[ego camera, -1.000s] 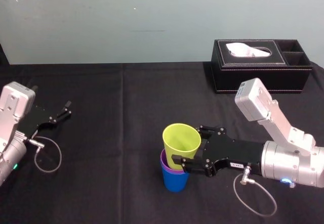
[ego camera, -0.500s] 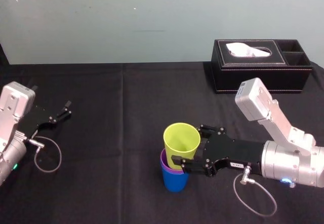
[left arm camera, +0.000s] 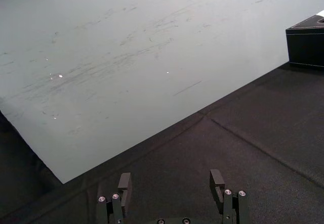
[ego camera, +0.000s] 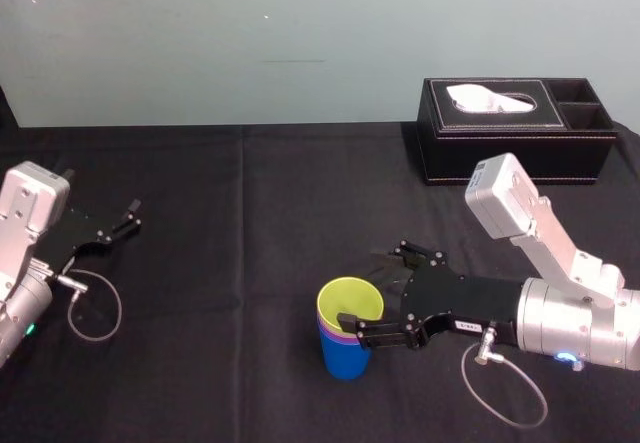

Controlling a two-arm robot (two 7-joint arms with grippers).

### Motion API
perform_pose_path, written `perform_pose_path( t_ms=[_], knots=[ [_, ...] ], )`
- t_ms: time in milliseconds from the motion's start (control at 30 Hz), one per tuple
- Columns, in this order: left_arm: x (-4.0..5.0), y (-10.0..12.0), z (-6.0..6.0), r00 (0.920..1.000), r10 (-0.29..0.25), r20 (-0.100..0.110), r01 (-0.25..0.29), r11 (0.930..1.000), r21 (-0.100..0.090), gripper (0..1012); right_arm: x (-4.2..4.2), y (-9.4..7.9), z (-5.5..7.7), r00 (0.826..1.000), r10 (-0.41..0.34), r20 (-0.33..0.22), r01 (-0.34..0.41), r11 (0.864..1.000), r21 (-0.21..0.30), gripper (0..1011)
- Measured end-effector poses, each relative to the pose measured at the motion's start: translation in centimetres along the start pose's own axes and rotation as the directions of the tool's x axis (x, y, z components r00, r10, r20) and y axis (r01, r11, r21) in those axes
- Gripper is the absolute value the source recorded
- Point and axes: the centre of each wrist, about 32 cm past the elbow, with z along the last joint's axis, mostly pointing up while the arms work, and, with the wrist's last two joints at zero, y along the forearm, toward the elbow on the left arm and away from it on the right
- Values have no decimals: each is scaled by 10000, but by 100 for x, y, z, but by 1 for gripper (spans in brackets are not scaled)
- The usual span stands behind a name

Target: Stack the three plastic cups sequentially using one hand.

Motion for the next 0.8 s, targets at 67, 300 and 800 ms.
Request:
perform_pose_path(
  t_ms=[67,300,800],
  knots=[
    [0,0,0,10000,0,0,0,10000,0,1010,0,0,0,10000,0,-1,0,10000,1,1004],
    [0,0,0,10000,0,0,0,10000,0,1010,0,0,0,10000,1,-4,-1,10000,3,1004],
    [0,0,0,10000,0,0,0,10000,-1,1010,0,0,0,10000,1,-4,-1,10000,3,1004]
  ],
)
